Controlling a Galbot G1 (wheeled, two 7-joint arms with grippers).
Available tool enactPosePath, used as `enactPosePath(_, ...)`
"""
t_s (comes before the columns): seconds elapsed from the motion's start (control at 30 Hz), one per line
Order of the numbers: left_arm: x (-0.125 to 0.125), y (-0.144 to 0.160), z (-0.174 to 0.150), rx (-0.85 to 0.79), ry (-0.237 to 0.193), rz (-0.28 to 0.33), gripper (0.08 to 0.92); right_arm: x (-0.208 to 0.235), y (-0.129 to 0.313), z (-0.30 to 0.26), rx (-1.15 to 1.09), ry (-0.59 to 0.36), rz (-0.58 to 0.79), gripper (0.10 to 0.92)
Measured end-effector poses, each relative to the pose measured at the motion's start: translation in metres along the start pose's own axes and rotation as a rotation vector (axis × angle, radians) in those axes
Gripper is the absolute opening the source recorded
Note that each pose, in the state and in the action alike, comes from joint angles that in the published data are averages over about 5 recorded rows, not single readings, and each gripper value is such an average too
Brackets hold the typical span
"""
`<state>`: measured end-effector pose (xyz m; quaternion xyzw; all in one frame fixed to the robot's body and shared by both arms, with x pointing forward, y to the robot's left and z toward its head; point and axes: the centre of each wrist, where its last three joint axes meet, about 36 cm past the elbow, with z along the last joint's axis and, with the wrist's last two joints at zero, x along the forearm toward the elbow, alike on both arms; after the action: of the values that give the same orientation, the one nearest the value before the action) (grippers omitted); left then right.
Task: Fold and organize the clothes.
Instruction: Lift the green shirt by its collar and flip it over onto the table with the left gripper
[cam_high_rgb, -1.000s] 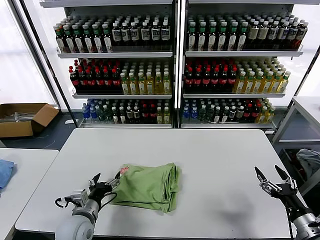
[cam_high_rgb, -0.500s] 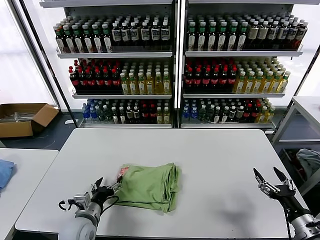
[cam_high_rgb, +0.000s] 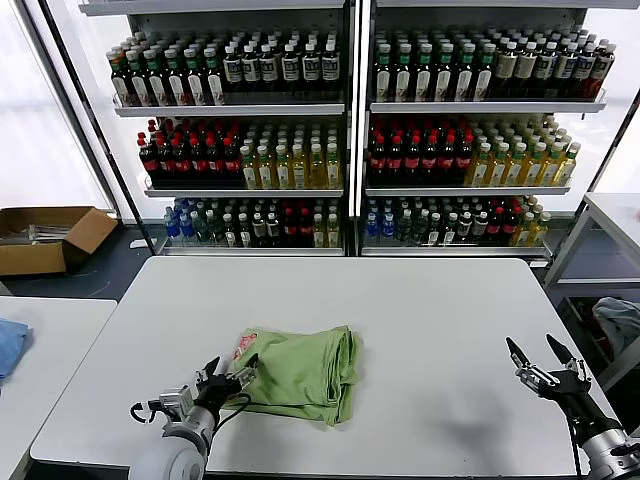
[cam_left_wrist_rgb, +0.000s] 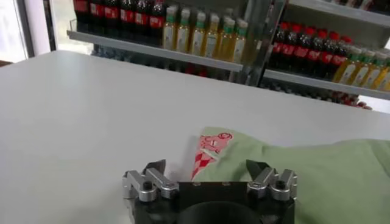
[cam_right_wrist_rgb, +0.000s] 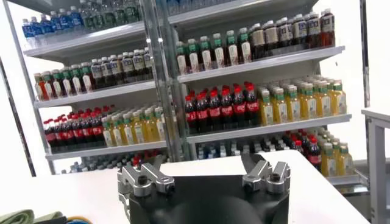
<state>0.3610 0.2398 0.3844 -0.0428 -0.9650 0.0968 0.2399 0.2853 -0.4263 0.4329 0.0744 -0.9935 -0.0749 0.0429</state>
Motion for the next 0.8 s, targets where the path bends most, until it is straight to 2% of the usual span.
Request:
enactPosePath(0.63,-0.013,-0.007,0.012,0.056,0.044,0.039,0.221,0.002,-0.004,-0.002,-0.003,-0.012,0.017,0.823)
enactPosePath(0.73,-0.01,-0.005,0.011,0.059,0.041,0.038,0.153,0.001,-0.005,-0.002,-0.006,-0.016,0.022,0.823)
enactPosePath(0.8,-0.007,-0.001,0.009,0.061,0.037,0.033,0.136,0.001,-0.005,-0.002,-0.008,-0.017,0.024,0.823)
